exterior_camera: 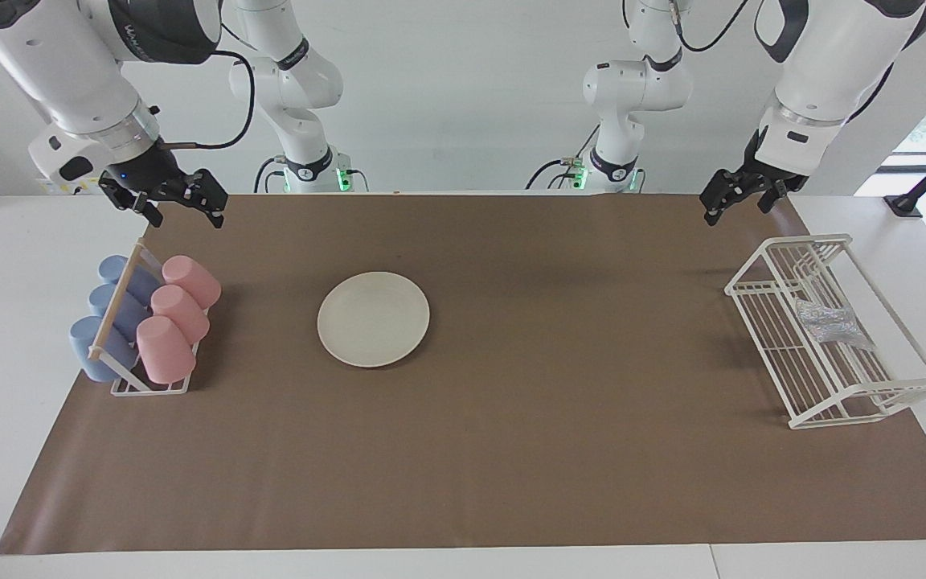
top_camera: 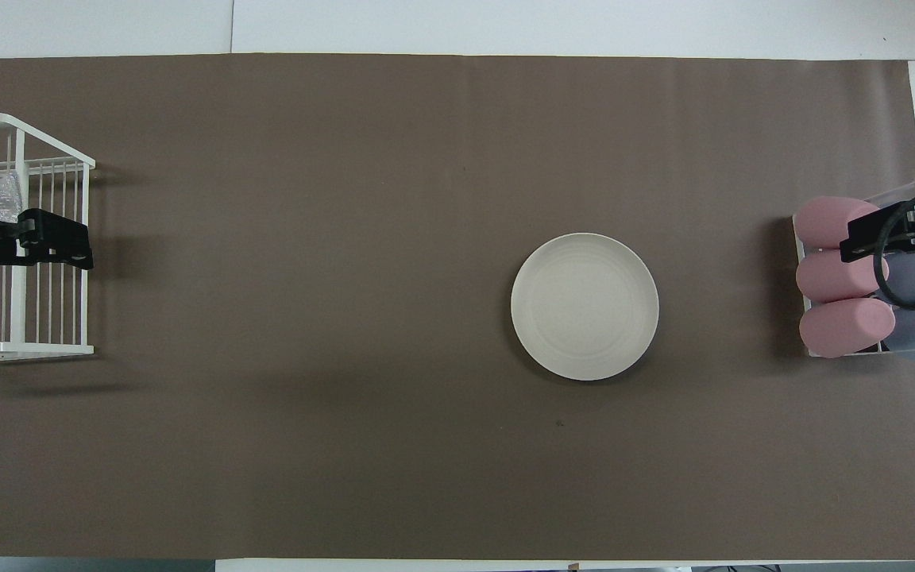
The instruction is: Wipe plate with sponge
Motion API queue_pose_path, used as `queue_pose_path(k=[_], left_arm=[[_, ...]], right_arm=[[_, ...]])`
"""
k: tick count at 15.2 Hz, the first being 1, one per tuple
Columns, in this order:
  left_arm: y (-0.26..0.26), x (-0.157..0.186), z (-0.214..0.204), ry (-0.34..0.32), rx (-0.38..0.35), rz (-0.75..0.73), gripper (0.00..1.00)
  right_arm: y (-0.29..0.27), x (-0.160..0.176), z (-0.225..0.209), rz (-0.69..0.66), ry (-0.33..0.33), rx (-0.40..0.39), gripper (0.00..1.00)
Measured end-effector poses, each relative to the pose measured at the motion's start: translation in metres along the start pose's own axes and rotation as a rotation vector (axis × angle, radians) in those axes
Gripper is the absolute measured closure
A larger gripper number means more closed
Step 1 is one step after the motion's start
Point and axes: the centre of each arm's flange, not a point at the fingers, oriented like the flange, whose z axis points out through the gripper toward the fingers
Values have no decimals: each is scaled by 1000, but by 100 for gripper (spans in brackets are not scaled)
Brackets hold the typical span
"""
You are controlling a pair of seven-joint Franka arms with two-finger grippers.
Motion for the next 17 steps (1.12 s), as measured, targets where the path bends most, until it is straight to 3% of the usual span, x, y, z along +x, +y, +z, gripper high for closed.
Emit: queue_pose_path(k=[4,8,17], left_arm=[[-11,2,3,-20,-55,9,0],[-8,-4,7,-67,-46,19,0],[-9,-4,6,-66,-24,19,0]], right_arm=[[0,0,0,0,0,0,0],[0,0,0,0,0,0,0],[0,0,0,0,0,0,0]])
